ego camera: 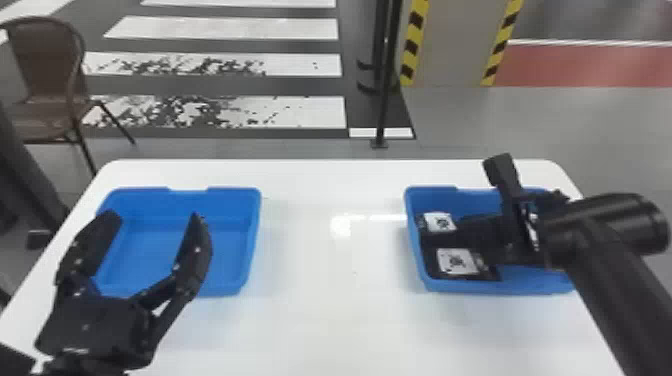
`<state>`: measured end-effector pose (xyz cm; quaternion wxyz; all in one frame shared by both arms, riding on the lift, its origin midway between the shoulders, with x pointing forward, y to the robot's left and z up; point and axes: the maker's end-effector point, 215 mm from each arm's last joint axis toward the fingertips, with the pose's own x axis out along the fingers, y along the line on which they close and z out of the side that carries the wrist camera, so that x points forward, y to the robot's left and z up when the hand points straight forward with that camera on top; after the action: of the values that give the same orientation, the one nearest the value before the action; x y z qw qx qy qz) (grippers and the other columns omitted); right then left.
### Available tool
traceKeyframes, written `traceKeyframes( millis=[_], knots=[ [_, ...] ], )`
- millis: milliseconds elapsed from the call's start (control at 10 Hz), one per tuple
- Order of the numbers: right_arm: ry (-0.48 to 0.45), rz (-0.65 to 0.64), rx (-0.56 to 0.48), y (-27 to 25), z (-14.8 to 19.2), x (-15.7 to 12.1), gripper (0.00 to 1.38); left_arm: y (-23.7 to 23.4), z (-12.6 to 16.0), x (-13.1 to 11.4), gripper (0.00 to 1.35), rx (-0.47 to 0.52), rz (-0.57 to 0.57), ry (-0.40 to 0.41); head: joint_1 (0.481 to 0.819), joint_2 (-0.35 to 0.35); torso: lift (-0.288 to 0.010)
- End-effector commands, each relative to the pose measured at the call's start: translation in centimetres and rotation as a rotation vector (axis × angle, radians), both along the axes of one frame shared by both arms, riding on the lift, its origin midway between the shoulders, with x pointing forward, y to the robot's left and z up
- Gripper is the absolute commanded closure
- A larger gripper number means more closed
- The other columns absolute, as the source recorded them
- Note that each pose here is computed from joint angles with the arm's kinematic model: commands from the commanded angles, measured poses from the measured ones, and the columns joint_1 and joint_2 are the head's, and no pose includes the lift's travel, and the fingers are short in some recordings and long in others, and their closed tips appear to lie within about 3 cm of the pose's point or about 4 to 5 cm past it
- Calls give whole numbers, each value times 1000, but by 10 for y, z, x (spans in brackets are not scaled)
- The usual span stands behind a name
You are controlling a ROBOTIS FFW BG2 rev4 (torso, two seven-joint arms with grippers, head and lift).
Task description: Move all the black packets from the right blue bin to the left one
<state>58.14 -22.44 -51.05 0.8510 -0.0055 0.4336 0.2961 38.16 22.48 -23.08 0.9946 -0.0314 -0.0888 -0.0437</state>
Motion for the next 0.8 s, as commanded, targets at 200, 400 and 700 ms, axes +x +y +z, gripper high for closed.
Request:
traceKeyframes(
  millis=[200, 400, 700],
  knots=[
    [-73, -1, 30, 10, 26, -5, 1108, 5, 2, -3, 176, 3, 10, -10, 695, 11, -140],
    [-173, -39, 43, -5, 64, -10, 1108, 9, 9, -6, 177, 8, 21, -35, 695, 17, -140],
    [-304, -165, -8, -68, 109, -25, 1108, 10, 11, -7, 177, 10, 25, -43, 695, -23, -140]
  ],
)
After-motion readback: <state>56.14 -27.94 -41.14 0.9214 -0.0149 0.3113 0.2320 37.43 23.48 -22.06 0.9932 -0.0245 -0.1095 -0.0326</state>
